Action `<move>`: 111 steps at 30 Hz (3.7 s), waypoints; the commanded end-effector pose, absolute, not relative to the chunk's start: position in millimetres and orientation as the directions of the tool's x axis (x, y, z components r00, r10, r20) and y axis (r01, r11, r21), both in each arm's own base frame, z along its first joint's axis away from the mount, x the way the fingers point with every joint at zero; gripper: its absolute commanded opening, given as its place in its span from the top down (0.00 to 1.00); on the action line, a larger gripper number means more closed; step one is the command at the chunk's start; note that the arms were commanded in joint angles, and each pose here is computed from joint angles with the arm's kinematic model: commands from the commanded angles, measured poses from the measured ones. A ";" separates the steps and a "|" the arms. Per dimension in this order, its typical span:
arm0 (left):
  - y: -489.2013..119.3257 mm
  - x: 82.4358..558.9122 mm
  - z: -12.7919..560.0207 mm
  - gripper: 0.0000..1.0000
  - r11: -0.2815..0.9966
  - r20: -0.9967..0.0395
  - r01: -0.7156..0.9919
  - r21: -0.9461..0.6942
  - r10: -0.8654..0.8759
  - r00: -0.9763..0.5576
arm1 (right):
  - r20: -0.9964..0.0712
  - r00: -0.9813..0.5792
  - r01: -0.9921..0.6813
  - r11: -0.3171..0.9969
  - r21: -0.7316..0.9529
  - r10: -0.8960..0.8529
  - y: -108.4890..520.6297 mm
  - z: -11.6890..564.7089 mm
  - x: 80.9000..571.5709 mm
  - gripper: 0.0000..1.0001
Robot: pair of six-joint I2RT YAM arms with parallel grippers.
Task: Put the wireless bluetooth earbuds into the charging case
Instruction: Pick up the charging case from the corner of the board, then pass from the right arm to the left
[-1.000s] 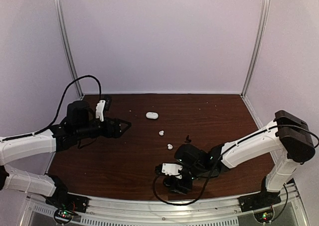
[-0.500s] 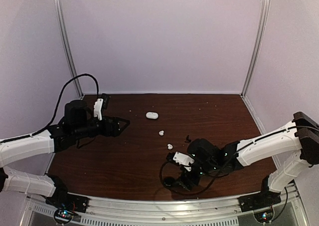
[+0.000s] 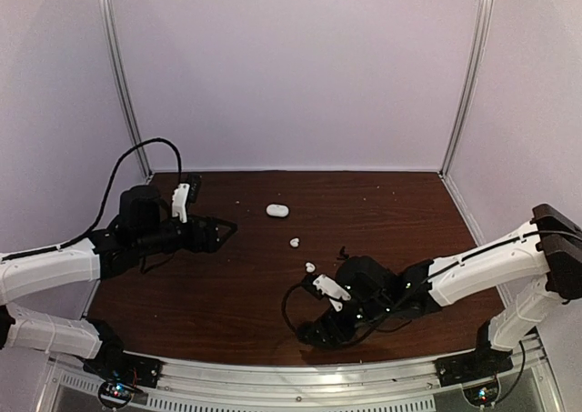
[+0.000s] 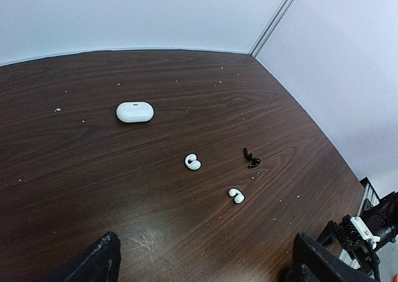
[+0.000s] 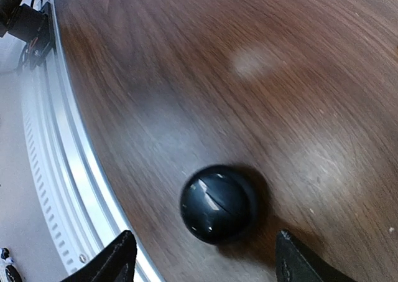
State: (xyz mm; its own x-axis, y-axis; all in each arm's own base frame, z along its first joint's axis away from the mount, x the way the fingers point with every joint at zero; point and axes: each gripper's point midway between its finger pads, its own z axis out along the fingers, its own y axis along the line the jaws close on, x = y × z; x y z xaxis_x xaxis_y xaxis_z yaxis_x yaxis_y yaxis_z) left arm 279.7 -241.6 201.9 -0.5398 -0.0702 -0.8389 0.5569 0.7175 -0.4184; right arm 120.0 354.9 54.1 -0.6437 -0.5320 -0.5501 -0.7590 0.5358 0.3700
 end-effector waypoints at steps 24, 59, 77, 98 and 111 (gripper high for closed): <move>-230.4 278.3 209.6 0.02 0.731 -0.859 0.544 -0.411 -0.112 -0.499 | -0.479 -0.729 -0.602 0.791 0.110 -0.489 370.6 23.7 133.9 0.22; -226.8 277.8 207.3 0.02 0.733 -0.885 0.560 -0.386 -0.123 -0.449 | -0.391 -0.727 -0.641 0.761 0.094 -0.564 331.6 -7.5 125.7 0.29; -231.3 272.2 210.4 0.02 0.704 -0.894 0.600 -0.381 -0.113 -0.434 | -0.347 -0.630 -0.724 0.687 -0.062 -0.695 313.6 -18.5 132.2 0.36; -237.2 233.4 251.5 0.13 0.593 -0.978 0.779 -0.207 -0.135 -0.158 | -0.557 -0.634 -0.764 0.546 0.344 -0.536 344.1 105.9 146.3 0.54; -315.0 176.7 274.7 0.14 0.265 -0.950 0.920 0.287 0.198 0.240 | -0.604 -0.694 -0.720 0.362 0.592 -0.393 330.1 182.2 147.7 0.55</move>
State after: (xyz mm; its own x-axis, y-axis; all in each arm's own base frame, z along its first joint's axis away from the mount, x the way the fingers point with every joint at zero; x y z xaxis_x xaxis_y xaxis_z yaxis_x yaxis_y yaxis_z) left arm 196.0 -294.7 260.5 0.0273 0.1206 -0.9923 0.9148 0.3973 0.0734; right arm 158.8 330.8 159.2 -0.6781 -0.4235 -0.6007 -0.7312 0.4714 0.4931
